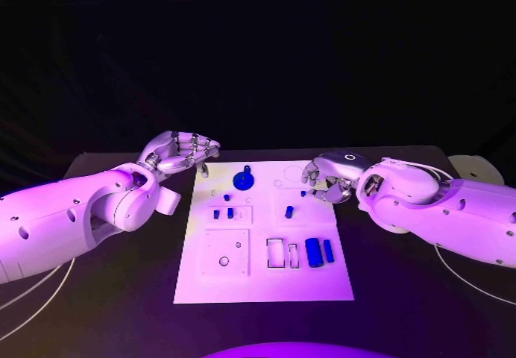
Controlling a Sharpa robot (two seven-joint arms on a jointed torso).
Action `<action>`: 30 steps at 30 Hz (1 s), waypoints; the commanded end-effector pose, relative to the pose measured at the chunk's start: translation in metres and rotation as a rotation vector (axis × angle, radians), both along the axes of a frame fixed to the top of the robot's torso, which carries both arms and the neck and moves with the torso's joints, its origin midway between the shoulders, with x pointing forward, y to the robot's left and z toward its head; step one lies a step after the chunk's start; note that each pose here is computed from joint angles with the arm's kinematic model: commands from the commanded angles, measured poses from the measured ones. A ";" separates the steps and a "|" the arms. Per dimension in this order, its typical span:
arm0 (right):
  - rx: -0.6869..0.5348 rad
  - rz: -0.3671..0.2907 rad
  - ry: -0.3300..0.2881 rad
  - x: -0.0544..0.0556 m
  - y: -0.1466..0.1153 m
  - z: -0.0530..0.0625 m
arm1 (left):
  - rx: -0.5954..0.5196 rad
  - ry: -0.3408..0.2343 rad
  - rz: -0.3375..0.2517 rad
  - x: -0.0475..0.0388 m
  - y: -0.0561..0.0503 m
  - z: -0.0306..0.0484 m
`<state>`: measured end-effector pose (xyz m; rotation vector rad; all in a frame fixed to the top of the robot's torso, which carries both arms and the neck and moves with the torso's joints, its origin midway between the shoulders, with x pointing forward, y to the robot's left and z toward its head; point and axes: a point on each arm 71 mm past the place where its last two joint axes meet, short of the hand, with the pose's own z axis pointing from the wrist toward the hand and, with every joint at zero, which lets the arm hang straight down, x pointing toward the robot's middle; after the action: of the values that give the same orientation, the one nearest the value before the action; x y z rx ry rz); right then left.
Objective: Assemble the parts on the task board
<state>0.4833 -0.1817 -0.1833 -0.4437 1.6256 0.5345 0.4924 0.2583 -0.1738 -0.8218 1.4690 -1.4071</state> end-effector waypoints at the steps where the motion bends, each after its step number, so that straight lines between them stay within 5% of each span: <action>1: -0.108 0.000 -0.034 0.002 0.006 -0.006 | -0.173 0.007 0.028 -0.0025 -0.002 0.0044; 30: -0.175 0.006 0.008 0.008 0.021 -0.030 | -0.200 0.025 0.020 -0.0065 -0.005 0.0049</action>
<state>0.4920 -0.1583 -0.2064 -0.5509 1.6500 0.4372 0.4863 0.2541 -0.1700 -0.9752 1.3601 -1.5321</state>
